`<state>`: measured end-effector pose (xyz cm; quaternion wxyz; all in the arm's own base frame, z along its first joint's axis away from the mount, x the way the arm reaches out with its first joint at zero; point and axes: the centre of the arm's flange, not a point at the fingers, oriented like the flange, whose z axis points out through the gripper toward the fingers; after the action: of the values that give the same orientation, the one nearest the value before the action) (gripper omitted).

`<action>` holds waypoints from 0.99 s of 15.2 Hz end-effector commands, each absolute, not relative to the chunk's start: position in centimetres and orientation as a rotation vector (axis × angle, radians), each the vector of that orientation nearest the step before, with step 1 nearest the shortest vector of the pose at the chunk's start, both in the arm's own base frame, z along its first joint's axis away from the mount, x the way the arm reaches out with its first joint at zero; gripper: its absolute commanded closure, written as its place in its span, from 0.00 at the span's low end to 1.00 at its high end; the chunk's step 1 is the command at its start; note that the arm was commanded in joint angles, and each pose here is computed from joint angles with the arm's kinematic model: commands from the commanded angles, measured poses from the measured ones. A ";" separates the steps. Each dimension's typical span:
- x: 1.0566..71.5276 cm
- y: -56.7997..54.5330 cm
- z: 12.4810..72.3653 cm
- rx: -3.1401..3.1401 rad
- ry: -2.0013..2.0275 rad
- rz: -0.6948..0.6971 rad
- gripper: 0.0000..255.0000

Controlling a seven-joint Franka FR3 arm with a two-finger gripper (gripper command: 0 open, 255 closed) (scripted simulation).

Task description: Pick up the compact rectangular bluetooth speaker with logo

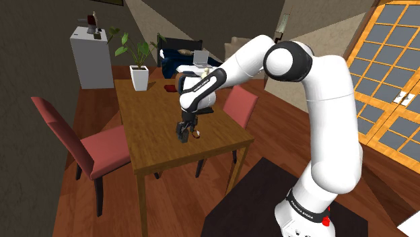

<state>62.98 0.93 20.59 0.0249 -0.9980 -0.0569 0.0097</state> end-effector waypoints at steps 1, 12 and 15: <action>63.0 1.0 20.3 -3.087 -0.176 0.029 0.00; 63.0 1.0 20.8 -3.087 -0.176 0.029 1.00; 63.0 1.0 22.4 -3.087 -0.176 0.029 1.00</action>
<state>63.05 0.97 21.81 0.0249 -0.9980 -0.0569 0.0094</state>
